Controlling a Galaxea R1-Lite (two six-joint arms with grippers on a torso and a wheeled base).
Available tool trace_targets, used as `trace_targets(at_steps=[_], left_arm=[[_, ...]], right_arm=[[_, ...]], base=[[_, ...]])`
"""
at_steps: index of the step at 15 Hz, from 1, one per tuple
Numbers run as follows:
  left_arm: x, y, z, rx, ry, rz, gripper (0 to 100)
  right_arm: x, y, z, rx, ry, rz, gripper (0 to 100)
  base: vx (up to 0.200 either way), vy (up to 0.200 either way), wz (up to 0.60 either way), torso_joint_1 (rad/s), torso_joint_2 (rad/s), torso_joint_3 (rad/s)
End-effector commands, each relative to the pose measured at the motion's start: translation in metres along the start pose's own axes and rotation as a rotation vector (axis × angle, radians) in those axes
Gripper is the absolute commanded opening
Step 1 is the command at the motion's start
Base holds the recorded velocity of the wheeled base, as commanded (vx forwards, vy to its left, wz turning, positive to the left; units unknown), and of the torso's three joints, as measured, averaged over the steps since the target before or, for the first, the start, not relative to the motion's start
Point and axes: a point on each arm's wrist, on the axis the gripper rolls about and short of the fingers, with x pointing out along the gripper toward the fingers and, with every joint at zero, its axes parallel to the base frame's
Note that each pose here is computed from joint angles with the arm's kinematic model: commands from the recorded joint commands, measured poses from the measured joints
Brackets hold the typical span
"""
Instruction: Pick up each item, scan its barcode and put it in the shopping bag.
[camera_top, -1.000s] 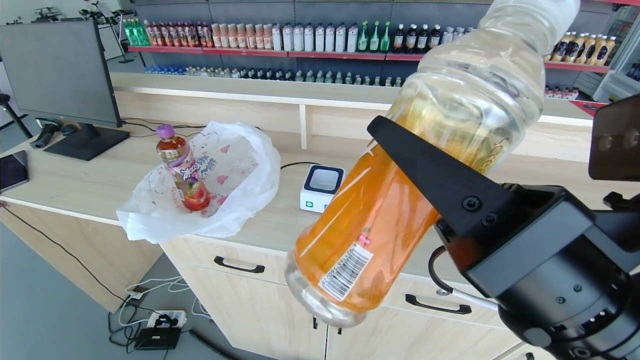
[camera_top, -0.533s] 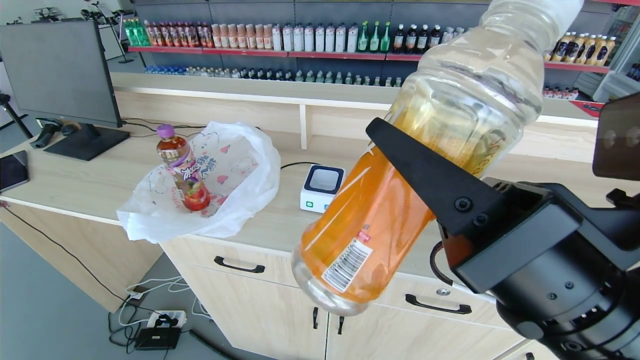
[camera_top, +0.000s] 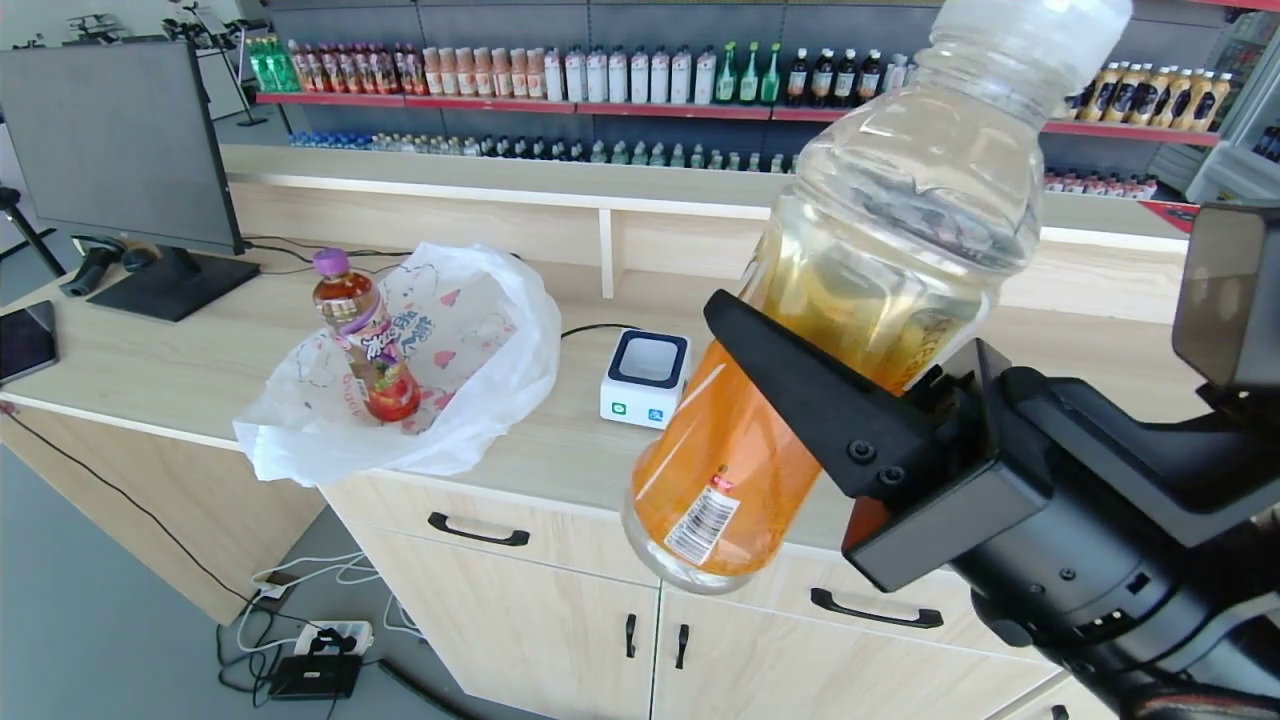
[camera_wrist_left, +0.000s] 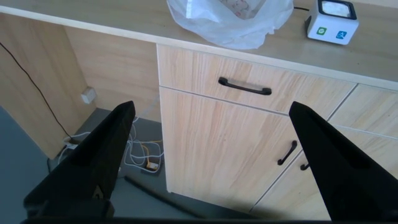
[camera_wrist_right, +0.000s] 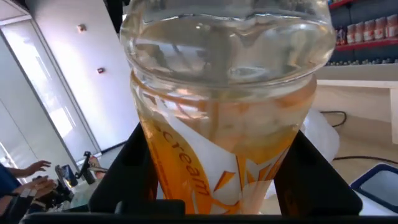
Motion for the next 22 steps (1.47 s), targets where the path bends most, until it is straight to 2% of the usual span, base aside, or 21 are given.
trace_targets(at_steps=[1,4,8,13,15,18,22], left_arm=[[0.000,0.000,0.000,-0.001,0.000,0.001,100],[0.000,0.000,0.000,-0.001,0.000,0.001,100],[0.000,0.000,0.000,0.001,0.000,0.001,100],[0.000,0.000,0.000,0.001,0.000,0.001,100],[0.000,0.000,0.000,-0.001,0.000,0.001,100],[0.000,0.000,0.000,-0.001,0.000,0.001,100],[0.000,0.000,0.000,-0.002,0.000,0.001,100]], right_arm=[[-0.003,-0.013,-0.008,-0.090,0.036,-0.045,0],[-0.004,-0.045,-0.009,-0.253,0.053,-0.137,0],[-0.022,-0.087,-0.005,-0.352,0.095,-0.293,0],[-0.053,-0.163,0.018,-0.505,0.101,-0.601,0],[-0.062,-0.175,0.023,-0.527,0.103,-0.656,0],[-0.077,-0.176,0.024,-0.532,0.131,-0.695,0],[-0.083,-0.193,0.024,-0.547,0.147,-0.755,0]], base=[[0.000,0.000,0.00,0.000,0.00,0.000],[0.000,0.000,0.00,0.000,0.00,0.000],[0.000,0.000,0.00,0.000,0.00,0.000],[0.000,0.000,0.00,0.000,0.00,0.000],[0.000,0.000,0.00,0.000,0.00,0.000],[0.000,0.000,0.00,0.000,0.00,0.000],[-0.050,0.000,0.00,0.001,0.00,-0.001]])
